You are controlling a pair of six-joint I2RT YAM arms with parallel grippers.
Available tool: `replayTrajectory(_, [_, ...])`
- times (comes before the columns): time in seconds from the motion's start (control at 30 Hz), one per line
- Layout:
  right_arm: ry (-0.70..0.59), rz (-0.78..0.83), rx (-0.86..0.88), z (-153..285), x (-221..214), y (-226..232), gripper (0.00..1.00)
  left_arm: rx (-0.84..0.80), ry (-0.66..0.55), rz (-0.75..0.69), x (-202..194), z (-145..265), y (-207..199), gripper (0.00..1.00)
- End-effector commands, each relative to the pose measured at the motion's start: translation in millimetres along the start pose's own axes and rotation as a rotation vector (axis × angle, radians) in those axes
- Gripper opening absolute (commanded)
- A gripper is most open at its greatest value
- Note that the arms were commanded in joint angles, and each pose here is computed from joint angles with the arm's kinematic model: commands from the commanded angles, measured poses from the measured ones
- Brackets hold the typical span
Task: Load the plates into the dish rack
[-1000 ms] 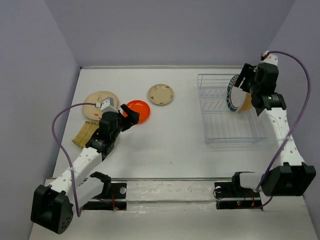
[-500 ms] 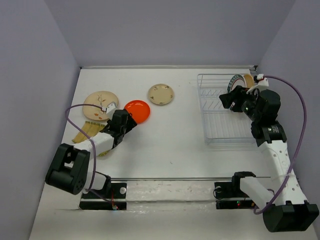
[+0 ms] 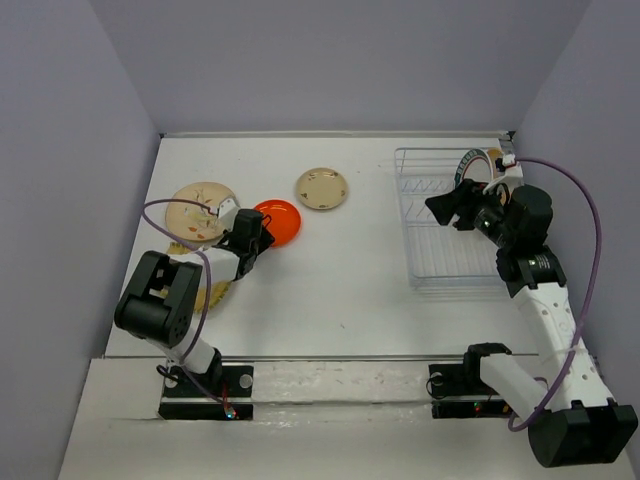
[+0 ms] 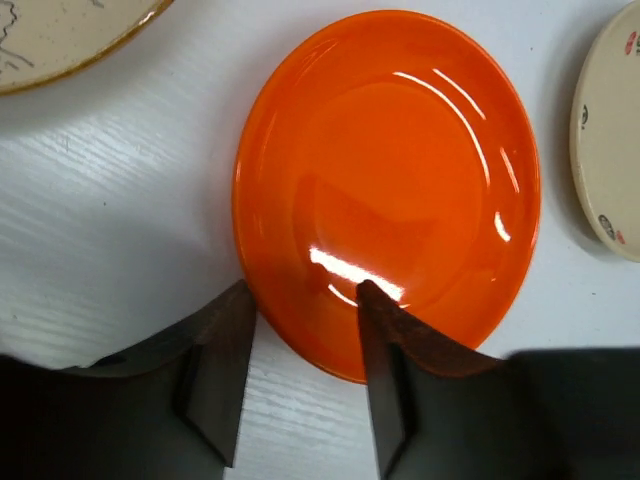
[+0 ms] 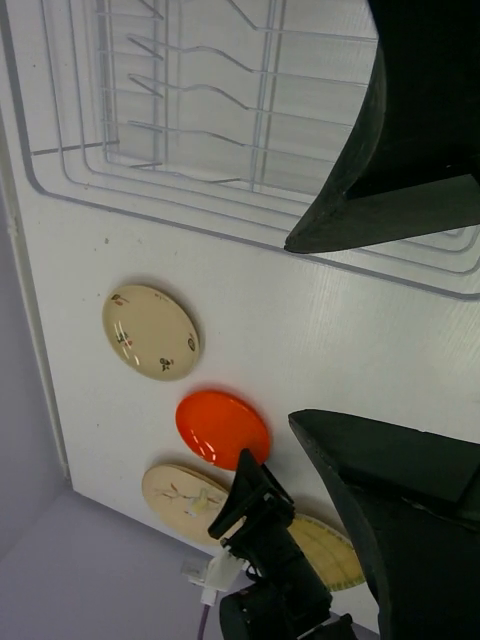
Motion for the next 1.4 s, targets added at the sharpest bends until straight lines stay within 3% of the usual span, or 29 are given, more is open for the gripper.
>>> replayTrajectory(0.0, [0.005,-0.001,0.093,-6.6,-4.0,15.6,0.69,-0.013,-0.084,0.044,19.3,-10.7,-11.5,0.42])
replayTrajectory(0.03, [0.011,0.001,0.100,-8.3,-6.1,16.9,0.69,-0.019,-0.092,0.043,20.9,-10.6,-12.6,0.28])
replayTrajectory(0.13, [0.043,0.007,0.099,-15.3,-13.9,15.7,0.69,-0.024,-0.094,0.019,21.9,-7.3,-11.6,0.06])
replayTrajectory(0.37, [0.118,0.027,0.122,-35.3,-27.3,28.8,0.73,-0.090,-0.109,0.039,20.9,28.4,-1.0,0.06])
replayTrajectory(0.6, [0.284,0.072,0.211,-67.8,-72.9,68.0,0.79,-0.450,-0.115,-0.010,35.7,103.8,-45.4,0.06])
replayTrajectory(0.7, [0.344,0.048,0.262,-84.5,-93.0,83.4,0.80,-0.698,-0.032,-0.104,27.3,145.7,-74.4,0.06])
replayTrajectory(1.07, [0.403,-0.023,0.420,-101.9,-116.3,115.8,0.80,-0.917,0.014,-0.199,21.2,198.6,-86.3,0.06])
replayTrajectory(1.13, [0.424,-0.032,0.446,-104.6,-122.7,119.7,0.77,-0.975,0.016,-0.205,21.5,205.4,-92.7,0.06])
replayTrajectory(1.17, [0.433,-0.036,0.450,-106.4,-125.5,119.4,0.70,-0.990,0.016,-0.205,22.3,207.7,-94.8,0.06])
replayTrajectory(1.2, [0.449,-0.045,0.452,-108.4,-131.0,117.7,0.59,-0.997,0.019,-0.207,22.4,208.4,-96.4,0.06])
replayTrajectory(1.23, [0.441,-0.060,0.464,-108.9,-129.6,120.1,0.29,-1.019,0.014,-0.213,26.0,213.4,-100.7,0.06])
replayTrajectory(1.27, [0.431,-0.066,0.468,-108.9,-128.4,121.1,0.14,-1.026,0.015,-0.218,27.0,215.1,-102.3,0.14])
replayTrajectory(1.3, [0.418,-0.072,0.473,-106.9,-125.9,122.4,0.07,-1.041,-0.002,-0.222,34.0,221.4,-106.7,0.27])
replayTrajectory(1.33, [0.392,-0.064,0.476,-106.3,-119.6,124.7,0.07,-1.030,0.001,-0.246,34.1,221.5,-105.6,0.59])
replayTrajectory(1.37, [0.370,-0.050,0.468,-105.0,-114.3,125.2,0.07,-1.020,-0.010,-0.265,38.4,223.7,-106.4,0.71])
Point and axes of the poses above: each gripper's point midway between its finger pads, its own z axis back along the fingers, its own y axis along the line the jaws close on, x = y × z, the point moved 4 cm from there along z, back along the fingers, and after that the axes turned 3 degrees about -z, right-handed, at the moved point
